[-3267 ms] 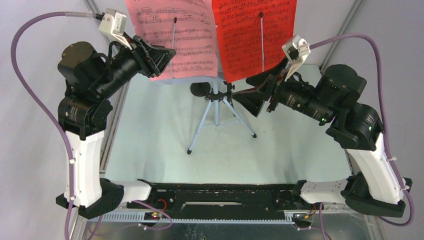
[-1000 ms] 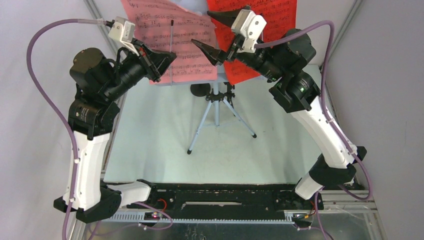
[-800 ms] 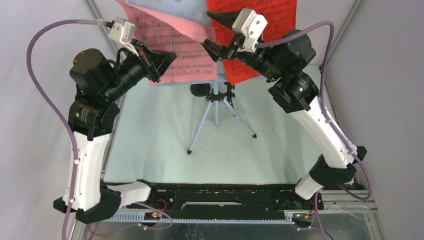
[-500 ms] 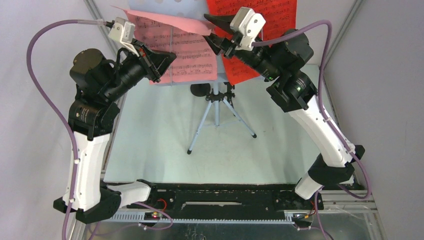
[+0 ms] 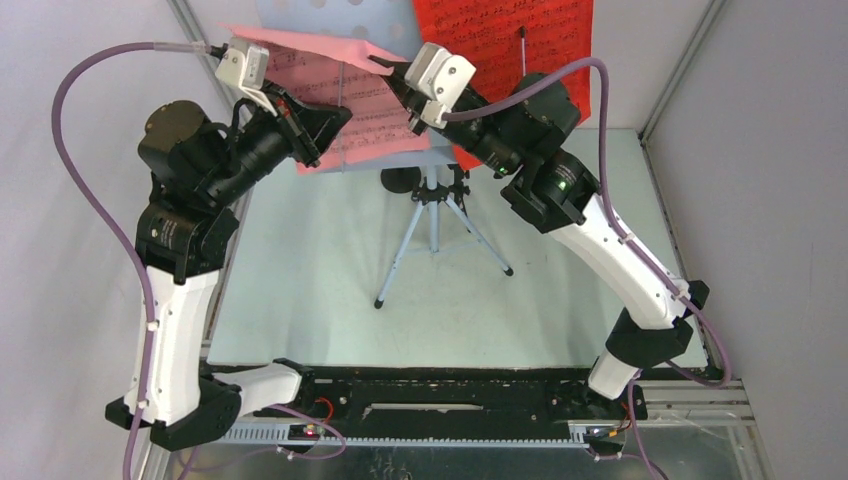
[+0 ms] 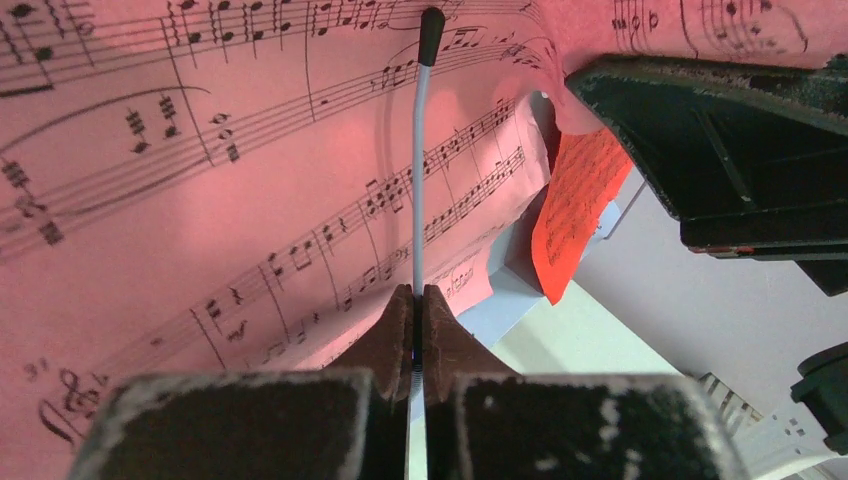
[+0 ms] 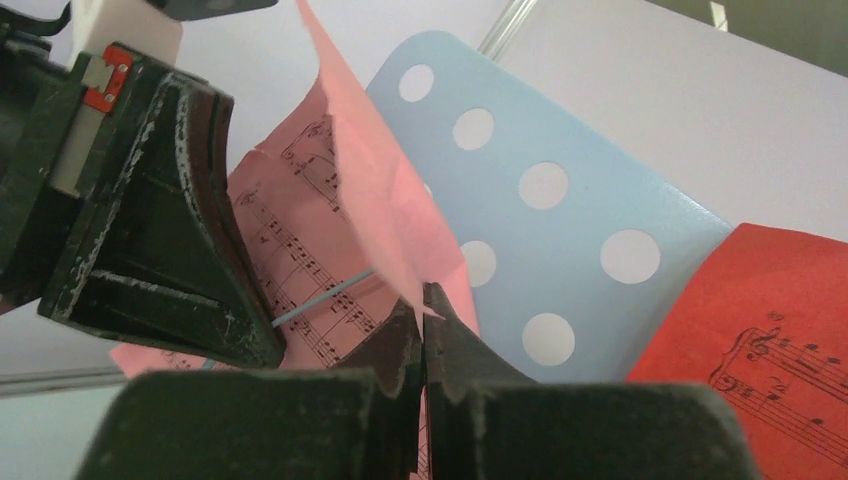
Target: Pack up the instrument practice props
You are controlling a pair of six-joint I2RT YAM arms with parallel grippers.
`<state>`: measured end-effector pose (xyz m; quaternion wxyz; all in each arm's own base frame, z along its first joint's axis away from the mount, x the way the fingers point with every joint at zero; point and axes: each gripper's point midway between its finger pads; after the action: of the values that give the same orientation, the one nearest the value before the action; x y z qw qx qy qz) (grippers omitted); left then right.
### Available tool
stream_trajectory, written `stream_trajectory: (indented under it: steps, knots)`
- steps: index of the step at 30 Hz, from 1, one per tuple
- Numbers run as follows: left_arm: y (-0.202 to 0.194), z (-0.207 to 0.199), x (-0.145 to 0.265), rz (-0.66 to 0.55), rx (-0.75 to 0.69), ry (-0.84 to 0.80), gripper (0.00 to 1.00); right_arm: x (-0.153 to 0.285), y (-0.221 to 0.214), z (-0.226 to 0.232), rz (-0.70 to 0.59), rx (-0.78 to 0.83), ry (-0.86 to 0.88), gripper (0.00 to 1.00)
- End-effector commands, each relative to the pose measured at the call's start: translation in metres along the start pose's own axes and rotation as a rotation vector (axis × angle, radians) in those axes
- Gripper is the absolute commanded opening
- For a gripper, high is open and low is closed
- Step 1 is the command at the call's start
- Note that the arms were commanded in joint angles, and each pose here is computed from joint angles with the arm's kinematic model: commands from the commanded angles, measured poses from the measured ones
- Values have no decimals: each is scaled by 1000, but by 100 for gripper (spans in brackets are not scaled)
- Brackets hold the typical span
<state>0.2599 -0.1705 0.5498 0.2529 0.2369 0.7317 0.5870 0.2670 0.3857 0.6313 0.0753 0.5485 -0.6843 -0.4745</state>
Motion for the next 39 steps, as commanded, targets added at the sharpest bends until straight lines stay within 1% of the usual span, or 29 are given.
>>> stream_trajectory:
  steps: [1,9,20,23,26,32,39]
  knots:
    - [3,-1,14,-17,-38,9,0,5,30,-23,-66,33,-114,0]
    - [7,-2,28,-59,-62,30,0,17,70,-33,-145,-14,-195,0]
    - [10,-3,30,-96,-71,25,0,49,93,-53,-126,-64,-351,0]
    - [9,-2,28,-93,-71,24,0,62,100,-53,-133,-108,-355,0]
    - [7,-1,26,-85,-69,23,0,77,110,-52,-159,-186,-332,0]
    - [5,1,23,-81,-69,29,0,88,120,-41,-202,-297,-271,0]
    - [4,3,21,-78,-71,35,0,102,137,-43,-239,-365,-265,0]
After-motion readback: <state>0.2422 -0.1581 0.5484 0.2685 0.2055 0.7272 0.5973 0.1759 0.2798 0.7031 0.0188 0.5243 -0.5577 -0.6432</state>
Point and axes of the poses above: each gripper's point midway between its finger pads, its own x axis back along the fingers, its own z axis along the line the jaws close on, y = z × x, and after that the axes turned 2 degrees about -x, right-handed
